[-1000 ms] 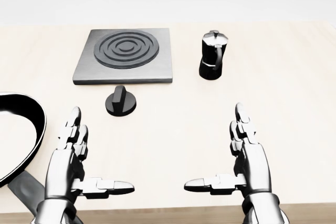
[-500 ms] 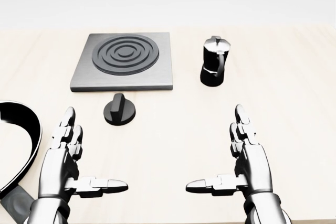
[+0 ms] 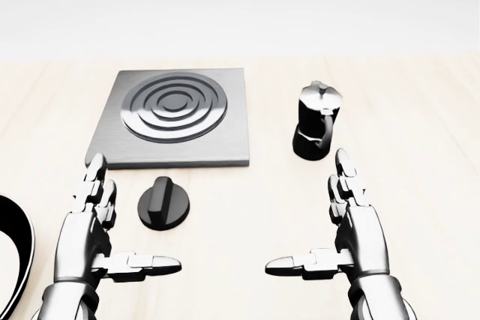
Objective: Turn on the stove.
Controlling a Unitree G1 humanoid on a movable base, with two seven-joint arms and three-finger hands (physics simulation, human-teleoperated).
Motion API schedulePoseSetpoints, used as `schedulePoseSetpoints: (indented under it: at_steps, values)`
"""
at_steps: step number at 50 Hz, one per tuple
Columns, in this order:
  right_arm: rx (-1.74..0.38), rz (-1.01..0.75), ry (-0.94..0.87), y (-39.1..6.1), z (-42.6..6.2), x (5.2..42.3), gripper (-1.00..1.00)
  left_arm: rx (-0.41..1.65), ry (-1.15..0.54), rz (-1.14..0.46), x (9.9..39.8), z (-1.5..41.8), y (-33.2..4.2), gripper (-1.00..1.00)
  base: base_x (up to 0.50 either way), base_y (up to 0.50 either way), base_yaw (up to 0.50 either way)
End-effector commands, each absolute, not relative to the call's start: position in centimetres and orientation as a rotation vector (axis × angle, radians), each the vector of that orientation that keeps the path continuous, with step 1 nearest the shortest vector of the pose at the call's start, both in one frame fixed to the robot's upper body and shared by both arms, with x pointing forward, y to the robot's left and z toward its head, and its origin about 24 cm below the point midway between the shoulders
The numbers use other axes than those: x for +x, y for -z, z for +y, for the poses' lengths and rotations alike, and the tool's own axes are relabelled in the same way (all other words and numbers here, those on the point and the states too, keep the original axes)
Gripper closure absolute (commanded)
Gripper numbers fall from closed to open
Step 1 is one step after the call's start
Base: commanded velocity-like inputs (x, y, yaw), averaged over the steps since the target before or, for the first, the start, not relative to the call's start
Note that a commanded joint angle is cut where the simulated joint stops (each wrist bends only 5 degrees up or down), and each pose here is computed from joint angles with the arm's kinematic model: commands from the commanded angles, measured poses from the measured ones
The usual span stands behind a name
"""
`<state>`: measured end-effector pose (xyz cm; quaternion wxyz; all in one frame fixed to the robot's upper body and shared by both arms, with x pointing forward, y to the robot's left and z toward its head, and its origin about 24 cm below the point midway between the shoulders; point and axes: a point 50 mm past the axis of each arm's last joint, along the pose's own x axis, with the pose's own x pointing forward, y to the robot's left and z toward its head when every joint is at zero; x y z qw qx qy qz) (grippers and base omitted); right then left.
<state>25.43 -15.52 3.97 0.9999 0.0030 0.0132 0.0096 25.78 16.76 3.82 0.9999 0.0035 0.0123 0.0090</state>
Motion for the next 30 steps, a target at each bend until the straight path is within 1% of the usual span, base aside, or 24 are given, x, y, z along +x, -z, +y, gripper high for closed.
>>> schedulePoseSetpoints:
  at_steps: [1, 18, 30]
  values:
    - [0.003, 0.032, -0.018, -3.9, -15.5, 25.4, -1.00, 0.010, -0.020, 0.028, 25.8, 16.8, -3.8, -1.00, 0.27, 0.00, 0.00]
    - [-0.008, 0.035, -0.017, -3.9, -15.5, 25.6, -1.00, 0.016, -0.026, 0.033, 26.4, 17.1, -3.9, -1.00, 0.01, 0.00, 0.00]
    - [-0.006, 0.036, -0.023, -3.9, -15.3, 25.6, -1.00, 0.032, -0.025, 0.101, 27.2, 17.2, -2.9, -1.00, 0.00, 0.00, 0.00]
